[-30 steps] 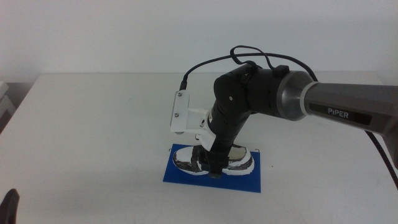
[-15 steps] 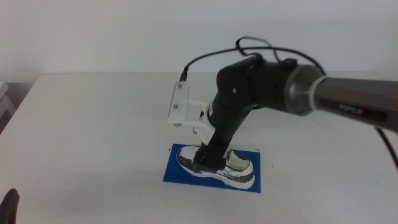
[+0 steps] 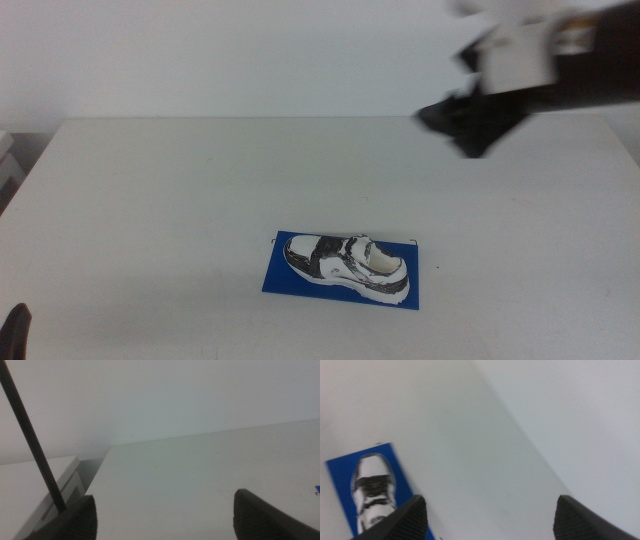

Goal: Use one arm to grab the shoe from the table and place it on the mat.

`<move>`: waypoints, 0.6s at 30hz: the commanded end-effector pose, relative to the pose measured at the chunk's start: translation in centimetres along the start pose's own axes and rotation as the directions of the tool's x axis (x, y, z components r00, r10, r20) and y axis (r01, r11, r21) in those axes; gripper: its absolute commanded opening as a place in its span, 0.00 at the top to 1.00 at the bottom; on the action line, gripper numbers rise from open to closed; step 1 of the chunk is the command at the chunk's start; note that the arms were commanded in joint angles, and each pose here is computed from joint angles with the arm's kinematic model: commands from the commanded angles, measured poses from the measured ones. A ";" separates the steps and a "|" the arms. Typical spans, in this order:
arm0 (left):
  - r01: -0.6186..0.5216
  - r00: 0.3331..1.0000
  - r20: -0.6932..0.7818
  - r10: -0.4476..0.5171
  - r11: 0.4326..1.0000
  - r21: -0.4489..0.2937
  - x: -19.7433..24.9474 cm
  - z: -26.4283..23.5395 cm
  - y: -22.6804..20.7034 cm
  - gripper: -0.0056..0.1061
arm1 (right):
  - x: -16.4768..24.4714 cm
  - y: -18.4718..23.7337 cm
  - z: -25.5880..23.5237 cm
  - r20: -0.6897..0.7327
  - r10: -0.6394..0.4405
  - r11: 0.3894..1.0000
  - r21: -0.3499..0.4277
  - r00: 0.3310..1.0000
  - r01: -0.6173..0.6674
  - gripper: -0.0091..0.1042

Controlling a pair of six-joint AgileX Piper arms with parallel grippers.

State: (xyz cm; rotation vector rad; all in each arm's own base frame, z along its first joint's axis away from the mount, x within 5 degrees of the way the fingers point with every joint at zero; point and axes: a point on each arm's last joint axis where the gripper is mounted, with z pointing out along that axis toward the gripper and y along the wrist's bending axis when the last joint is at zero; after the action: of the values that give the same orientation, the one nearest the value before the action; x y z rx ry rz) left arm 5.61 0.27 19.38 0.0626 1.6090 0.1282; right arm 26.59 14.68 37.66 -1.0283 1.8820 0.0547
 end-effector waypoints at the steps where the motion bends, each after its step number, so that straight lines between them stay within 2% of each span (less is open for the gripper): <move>1: 0.014 0.996 0.083 -0.014 1.000 -0.001 -0.6 -0.1 0.0 0.11 | 0.3 -1.2 -5.0 0.156 0.048 0.988 0.138 0.987 -0.070 0.36; 4: 0.014 0.996 0.083 -0.014 1.000 -0.001 -0.6 -0.1 0.0 0.11 | 3.2 -1.3 -8.4 0.197 0.152 0.959 0.206 0.969 -0.192 0.36; 9: 0.014 0.996 0.083 -0.014 1.000 -0.001 -0.6 -0.1 0.0 0.11 | 8.1 0.1 -13.2 0.315 0.279 0.868 0.321 0.907 -0.379 0.36; 13: 0.014 0.996 0.083 -0.014 1.000 -0.001 -0.6 -0.1 0.0 0.11 | 11.9 2.9 -15.8 0.419 0.285 0.817 0.364 0.862 -0.447 0.36; 18: 0.014 0.996 0.083 -0.014 1.000 -0.001 -0.6 -0.1 0.0 0.11 | 16.2 6.6 -17.4 0.543 0.270 0.783 0.356 0.795 -0.509 0.36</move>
State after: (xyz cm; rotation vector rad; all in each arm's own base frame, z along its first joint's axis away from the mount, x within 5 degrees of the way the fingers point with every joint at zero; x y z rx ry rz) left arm 5.61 0.27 19.38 0.0626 1.6090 0.1282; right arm 7.45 1.41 31.97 -0.2403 1.6339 0.0659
